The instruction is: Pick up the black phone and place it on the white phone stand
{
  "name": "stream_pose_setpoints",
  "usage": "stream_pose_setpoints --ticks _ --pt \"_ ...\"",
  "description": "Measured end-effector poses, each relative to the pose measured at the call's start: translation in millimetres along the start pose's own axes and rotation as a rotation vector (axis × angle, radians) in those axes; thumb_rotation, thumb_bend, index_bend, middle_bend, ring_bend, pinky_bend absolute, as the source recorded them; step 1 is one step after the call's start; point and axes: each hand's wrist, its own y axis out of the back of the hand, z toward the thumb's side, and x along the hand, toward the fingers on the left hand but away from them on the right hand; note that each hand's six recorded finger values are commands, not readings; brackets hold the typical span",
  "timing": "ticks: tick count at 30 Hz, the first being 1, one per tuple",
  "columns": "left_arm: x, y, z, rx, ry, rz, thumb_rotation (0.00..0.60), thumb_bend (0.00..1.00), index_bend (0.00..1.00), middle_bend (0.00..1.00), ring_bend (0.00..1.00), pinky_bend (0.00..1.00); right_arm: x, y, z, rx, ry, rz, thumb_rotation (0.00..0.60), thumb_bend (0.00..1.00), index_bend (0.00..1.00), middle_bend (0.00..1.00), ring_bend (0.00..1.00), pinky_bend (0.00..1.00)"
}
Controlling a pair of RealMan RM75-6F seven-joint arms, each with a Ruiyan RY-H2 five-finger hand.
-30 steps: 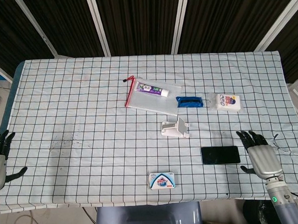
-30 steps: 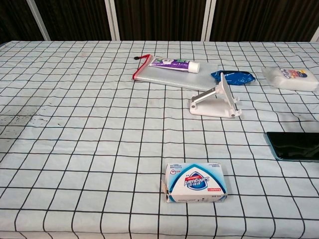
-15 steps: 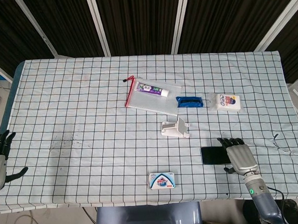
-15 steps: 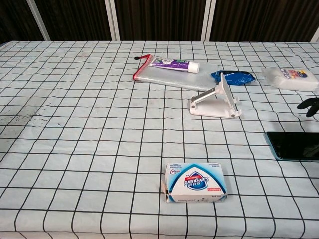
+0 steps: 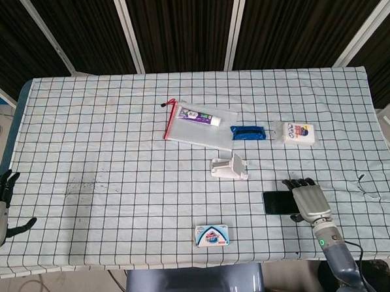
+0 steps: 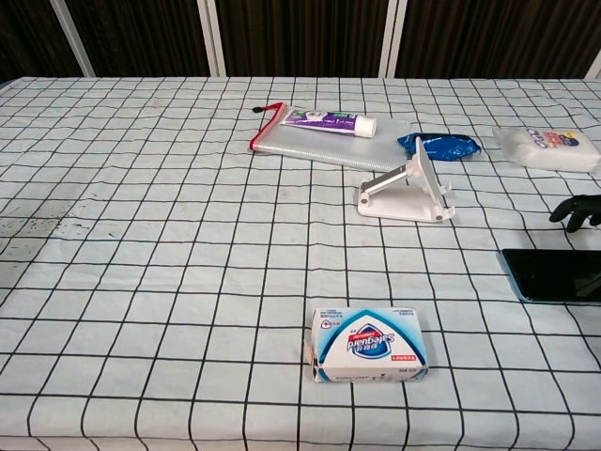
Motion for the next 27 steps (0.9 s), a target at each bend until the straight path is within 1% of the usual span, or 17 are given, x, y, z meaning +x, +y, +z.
stream_pose_setpoints --ticks 3,8,22,27 --pt "0 0 0 -0.003 0.001 -0.001 0.600 0.00 0.00 0.00 0.00 0.00 -1 -2 0 -0.002 -0.005 0.006 0.600 0.13 0.25 0.28 0.24 0.21" --pt "1 0 0 -0.006 0.001 -0.002 0.600 0.00 0.00 0.00 0.00 0.00 -3 -5 1 -0.001 -0.006 0.011 0.600 0.14 0.29 0.30 0.25 0.22" --pt "1 1 -2 -0.018 0.009 -0.007 0.600 0.00 0.00 0.00 0.00 0.00 -11 -9 3 -0.011 -0.017 0.018 0.600 0.14 0.30 0.31 0.25 0.22" --pt "1 0 -2 -0.019 0.012 -0.009 0.600 0.00 0.00 0.00 0.00 0.00 -13 -12 3 -0.011 -0.021 0.026 0.600 0.15 0.31 0.32 0.25 0.22"
